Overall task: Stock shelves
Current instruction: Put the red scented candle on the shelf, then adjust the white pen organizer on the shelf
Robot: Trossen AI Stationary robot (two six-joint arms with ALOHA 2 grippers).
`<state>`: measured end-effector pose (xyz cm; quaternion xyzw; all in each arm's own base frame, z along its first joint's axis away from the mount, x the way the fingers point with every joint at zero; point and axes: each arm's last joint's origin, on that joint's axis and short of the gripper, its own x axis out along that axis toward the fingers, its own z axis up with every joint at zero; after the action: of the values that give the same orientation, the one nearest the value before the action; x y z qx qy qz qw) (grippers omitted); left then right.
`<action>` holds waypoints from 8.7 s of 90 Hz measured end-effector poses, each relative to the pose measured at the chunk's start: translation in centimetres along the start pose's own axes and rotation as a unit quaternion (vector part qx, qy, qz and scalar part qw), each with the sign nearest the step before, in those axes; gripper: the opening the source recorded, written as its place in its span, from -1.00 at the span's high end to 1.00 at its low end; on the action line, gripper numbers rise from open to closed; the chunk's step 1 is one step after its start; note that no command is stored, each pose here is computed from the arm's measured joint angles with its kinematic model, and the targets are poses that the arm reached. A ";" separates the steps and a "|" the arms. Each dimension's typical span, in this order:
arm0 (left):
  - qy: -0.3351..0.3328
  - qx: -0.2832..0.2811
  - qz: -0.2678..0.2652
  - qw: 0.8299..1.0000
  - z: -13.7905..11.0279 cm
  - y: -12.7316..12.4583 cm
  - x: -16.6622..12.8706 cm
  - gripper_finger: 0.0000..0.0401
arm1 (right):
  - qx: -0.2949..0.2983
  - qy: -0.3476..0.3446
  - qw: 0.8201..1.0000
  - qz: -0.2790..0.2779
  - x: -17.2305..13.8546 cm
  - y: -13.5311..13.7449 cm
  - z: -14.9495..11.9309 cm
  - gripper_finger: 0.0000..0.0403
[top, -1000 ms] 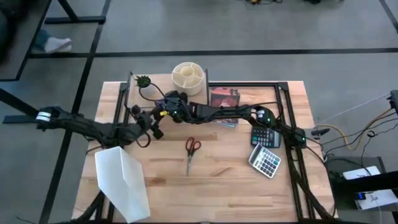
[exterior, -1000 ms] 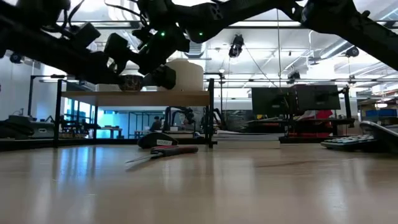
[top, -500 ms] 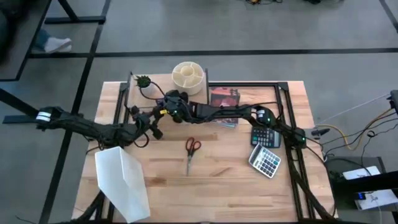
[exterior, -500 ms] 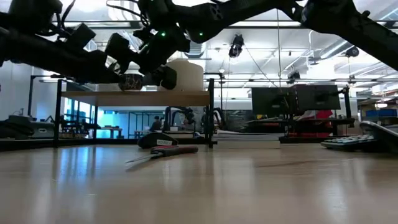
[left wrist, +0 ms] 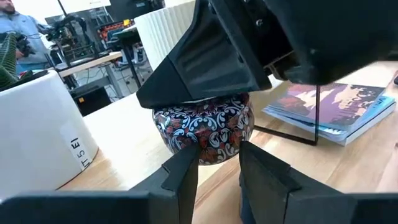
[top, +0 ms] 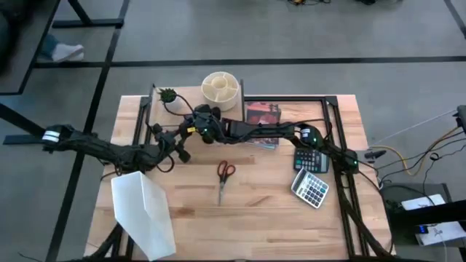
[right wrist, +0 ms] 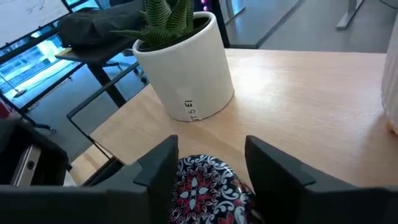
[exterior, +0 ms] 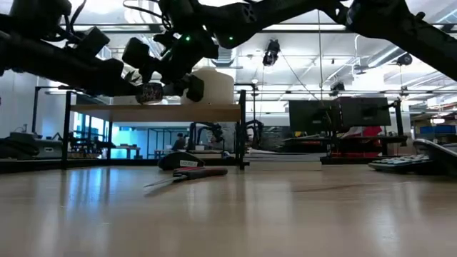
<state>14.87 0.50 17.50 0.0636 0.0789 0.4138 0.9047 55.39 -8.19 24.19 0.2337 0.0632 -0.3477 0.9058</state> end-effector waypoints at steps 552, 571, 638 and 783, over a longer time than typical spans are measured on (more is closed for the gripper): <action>0.050 0.033 -0.011 0.998 3.7 -2.7 5.4 0.51 | -0.548 0.154 0.818 0.083 -11.8 4.4 -0.1 1.00; 0.072 0.039 0.009 0.997 3.7 -2.7 6.5 0.51 | -0.558 0.173 0.810 0.057 -12.2 4.1 -0.6 1.00; 0.102 0.069 0.099 0.987 3.7 -0.8 6.4 0.51 | -0.535 0.260 0.800 -0.074 -16.9 1.2 2.4 1.00; -0.002 -0.019 0.044 0.999 11.6 5.8 1.1 0.51 | -0.545 0.242 0.792 0.130 -12.7 -10.4 16.0 0.91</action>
<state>13.52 4.53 29.84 0.0504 0.0667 0.4542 0.8869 38.24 -14.86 37.86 -0.2158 0.4283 -0.0670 0.8749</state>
